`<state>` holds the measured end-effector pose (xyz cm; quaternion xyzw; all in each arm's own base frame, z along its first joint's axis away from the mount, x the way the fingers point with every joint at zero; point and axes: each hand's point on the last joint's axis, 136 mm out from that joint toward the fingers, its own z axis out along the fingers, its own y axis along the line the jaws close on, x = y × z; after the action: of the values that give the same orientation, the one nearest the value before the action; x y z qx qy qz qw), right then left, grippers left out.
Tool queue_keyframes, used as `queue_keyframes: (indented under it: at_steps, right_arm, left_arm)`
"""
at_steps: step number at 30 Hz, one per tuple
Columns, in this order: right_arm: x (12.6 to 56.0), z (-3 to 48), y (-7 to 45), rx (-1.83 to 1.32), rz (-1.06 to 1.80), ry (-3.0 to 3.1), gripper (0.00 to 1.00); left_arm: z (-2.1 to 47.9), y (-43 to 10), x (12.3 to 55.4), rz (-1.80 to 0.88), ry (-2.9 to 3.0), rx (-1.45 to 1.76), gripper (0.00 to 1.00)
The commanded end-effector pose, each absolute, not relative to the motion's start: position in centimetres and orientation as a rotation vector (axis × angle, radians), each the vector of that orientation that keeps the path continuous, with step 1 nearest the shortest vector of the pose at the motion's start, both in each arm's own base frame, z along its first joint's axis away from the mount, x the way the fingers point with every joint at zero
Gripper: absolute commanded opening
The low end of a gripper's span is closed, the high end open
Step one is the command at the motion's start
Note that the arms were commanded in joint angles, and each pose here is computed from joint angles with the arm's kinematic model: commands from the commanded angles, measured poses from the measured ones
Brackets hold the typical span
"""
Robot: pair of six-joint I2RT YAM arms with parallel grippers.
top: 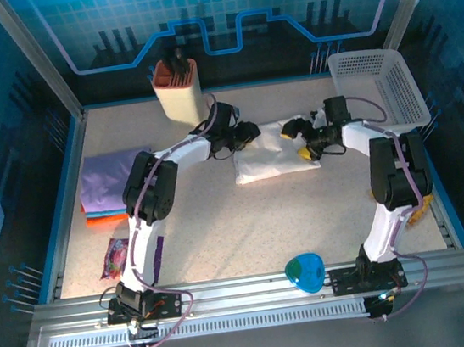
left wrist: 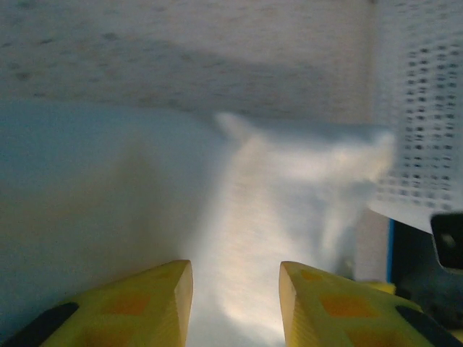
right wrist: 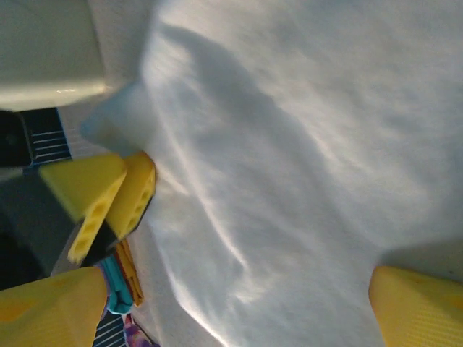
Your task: Fold and stack the t-shirts
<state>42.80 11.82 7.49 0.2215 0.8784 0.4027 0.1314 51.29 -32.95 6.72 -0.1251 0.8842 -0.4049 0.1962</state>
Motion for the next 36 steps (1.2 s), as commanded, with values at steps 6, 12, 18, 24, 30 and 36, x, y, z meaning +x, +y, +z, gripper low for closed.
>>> queue_keyframes:
  at_steps: [6,12,18,24,30,36]
  right_arm:
    - [39.8,2.6,11.1,0.661,1.184,2.593,0.93]
    - [39.1,3.6,10.8,0.655,1.209,2.566,0.93]
    - [41.9,9.6,10.9,0.569,1.22,2.476,0.94]
    - [46.0,12.8,11.5,0.532,1.24,2.409,0.94]
    - [50.5,12.6,12.6,0.527,1.242,2.381,0.95]
    - [53.2,8.1,12.7,0.58,1.256,2.395,0.94]
  left_arm:
    - [2.6,-26.4,52.7,-1.037,2.504,-0.616,0.37]
    - [5.8,-25.0,51.6,-1.05,2.496,-0.593,0.37]
    - [12.4,-27.9,48.7,-1.149,2.474,-0.459,0.37]
    - [13.4,-32.2,45.0,-1.206,2.485,-0.403,0.38]
    - [10.3,-36.7,43.4,-1.238,2.54,-0.377,0.38]
    - [5.6,-38.3,41.9,-1.157,2.628,-0.373,0.37]
